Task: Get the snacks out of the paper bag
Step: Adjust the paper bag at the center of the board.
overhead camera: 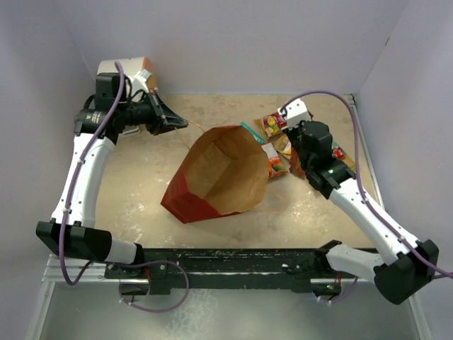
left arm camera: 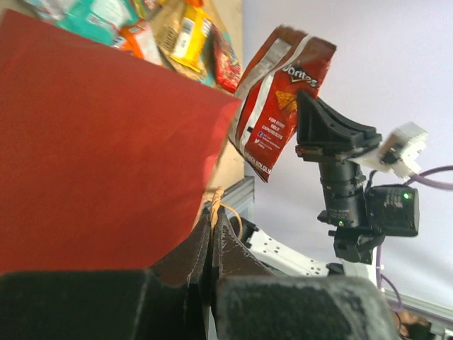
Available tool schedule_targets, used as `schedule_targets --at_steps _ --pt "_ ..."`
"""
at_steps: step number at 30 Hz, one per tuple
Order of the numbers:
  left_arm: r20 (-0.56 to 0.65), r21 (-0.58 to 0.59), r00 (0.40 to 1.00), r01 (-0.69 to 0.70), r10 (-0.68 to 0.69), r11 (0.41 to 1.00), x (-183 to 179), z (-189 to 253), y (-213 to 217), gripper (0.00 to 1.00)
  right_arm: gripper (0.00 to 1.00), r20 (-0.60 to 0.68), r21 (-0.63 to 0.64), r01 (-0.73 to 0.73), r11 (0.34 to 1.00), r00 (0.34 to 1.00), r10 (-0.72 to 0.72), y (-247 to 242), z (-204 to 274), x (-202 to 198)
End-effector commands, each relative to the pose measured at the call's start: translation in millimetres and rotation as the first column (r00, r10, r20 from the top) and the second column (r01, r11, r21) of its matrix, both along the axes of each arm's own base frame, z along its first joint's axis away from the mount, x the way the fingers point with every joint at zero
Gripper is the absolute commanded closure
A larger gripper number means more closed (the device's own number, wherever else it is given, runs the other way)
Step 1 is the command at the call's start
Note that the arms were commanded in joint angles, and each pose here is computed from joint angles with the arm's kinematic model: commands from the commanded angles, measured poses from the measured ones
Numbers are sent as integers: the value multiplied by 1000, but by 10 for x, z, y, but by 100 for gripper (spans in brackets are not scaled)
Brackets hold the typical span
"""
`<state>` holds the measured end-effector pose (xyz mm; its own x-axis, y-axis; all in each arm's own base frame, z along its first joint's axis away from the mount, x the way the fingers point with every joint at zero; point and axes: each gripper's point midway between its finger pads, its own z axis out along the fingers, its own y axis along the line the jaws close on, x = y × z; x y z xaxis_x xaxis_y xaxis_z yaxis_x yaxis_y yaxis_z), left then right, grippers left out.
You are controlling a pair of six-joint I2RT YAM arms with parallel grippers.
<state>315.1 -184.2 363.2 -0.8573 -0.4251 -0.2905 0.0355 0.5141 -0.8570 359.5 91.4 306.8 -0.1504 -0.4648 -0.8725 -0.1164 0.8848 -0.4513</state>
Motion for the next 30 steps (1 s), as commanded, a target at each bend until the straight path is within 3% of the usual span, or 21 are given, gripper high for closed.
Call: schedule_targets --at_steps 1,11,16,20,25,30 --pt "26 60 998 -60 59 996 -23 -128 455 100 100 12 -26 7 1000 1000 -7 18 -65 149" --pt "-73 305 987 -114 142 946 82 -674 866 98 100 -209 -45 -82 996 975 71 430 -1101 555" --pt "-38 394 983 -150 178 907 172 -647 1022 78 100 -272 34 -113 993 955 118 726 -1316 808" --pt "3 476 973 -206 233 855 199 -576 1198 57 100 -328 103 -117 988 934 144 917 -1538 934" --pt "62 522 962 -259 266 813 240 -436 1325 41 100 -392 146 -116 982 905 165 1066 -1833 1016" --pt "89 517 961 -269 261 813 241 -344 1323 33 100 -446 150 -113 982 879 169 1114 -2023 1021"
